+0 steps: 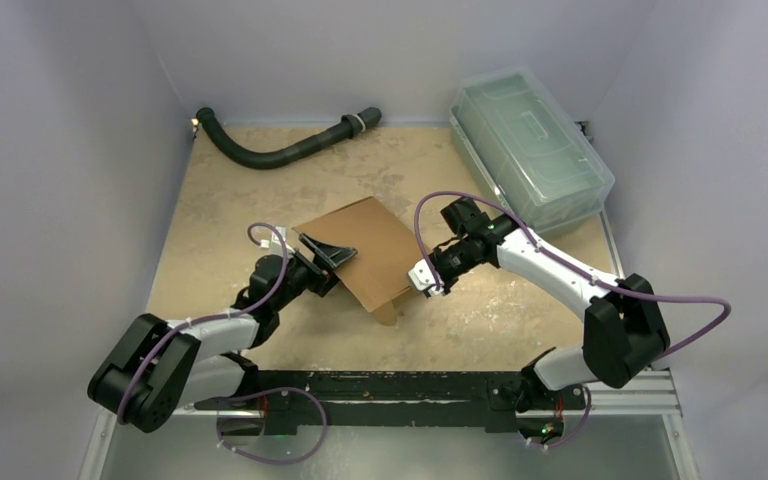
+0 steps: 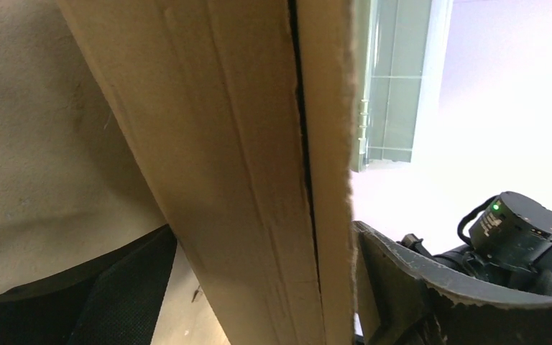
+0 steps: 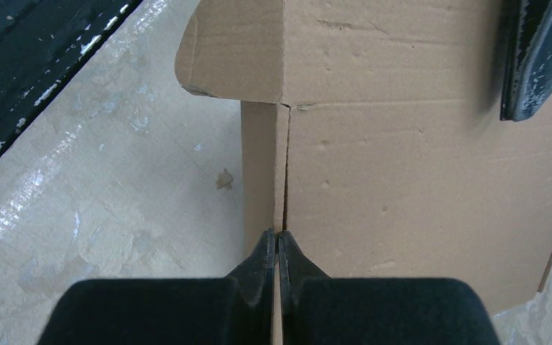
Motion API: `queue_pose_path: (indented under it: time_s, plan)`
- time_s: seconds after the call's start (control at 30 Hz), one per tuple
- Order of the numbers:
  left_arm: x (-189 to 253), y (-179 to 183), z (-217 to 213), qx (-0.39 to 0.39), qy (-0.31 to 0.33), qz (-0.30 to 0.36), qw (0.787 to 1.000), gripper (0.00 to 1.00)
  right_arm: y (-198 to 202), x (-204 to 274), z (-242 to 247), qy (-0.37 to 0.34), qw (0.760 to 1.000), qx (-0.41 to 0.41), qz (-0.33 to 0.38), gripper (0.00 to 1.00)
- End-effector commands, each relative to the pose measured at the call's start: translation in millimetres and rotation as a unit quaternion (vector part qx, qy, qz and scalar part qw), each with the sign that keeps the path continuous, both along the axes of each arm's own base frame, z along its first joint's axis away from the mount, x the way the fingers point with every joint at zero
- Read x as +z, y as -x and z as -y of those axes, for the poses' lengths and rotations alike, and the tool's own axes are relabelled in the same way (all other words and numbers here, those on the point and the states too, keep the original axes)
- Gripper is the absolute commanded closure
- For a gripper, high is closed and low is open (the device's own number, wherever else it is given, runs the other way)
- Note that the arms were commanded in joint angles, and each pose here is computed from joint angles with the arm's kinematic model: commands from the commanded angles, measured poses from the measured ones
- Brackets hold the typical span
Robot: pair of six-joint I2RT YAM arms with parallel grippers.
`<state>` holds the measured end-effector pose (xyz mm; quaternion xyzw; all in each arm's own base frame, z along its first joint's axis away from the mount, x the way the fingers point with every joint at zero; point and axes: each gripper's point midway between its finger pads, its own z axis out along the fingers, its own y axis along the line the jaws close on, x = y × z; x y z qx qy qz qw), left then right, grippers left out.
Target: Fold the paper box
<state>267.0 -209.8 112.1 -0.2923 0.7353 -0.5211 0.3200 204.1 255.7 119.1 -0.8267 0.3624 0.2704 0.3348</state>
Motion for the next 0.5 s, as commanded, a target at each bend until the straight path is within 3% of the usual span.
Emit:
queue_pose_path:
  time_s: [0.0, 0.27, 0.4, 0.47]
  plan:
    - [24.3, -13.5, 6.3, 0.01, 0.018, 0.037, 0.999, 0.19, 4.8, 22.1, -5.8, -0.036, 0.999, 0.012, 0.008, 1.0]
    - [29.0, -15.9, 6.6, 0.018, 0.026, 0.04, 0.999, 0.53, 4.5, 22.7, -5.8, -0.038, 0.999, 0.005, 0.007, 1.0]
    - [30.4, -15.7, 3.9, 0.028, 0.034, 0.032, 0.999, 0.57, 1.5, 26.1, -6.5, -0.042, 0.999, -0.009, 0.009, 0.99]
    - [34.5, -15.7, 2.3, 0.033, 0.04, 0.033, 0.998, 0.58, -0.9, 29.4, -7.1, -0.048, 0.999, -0.023, 0.009, 0.88]
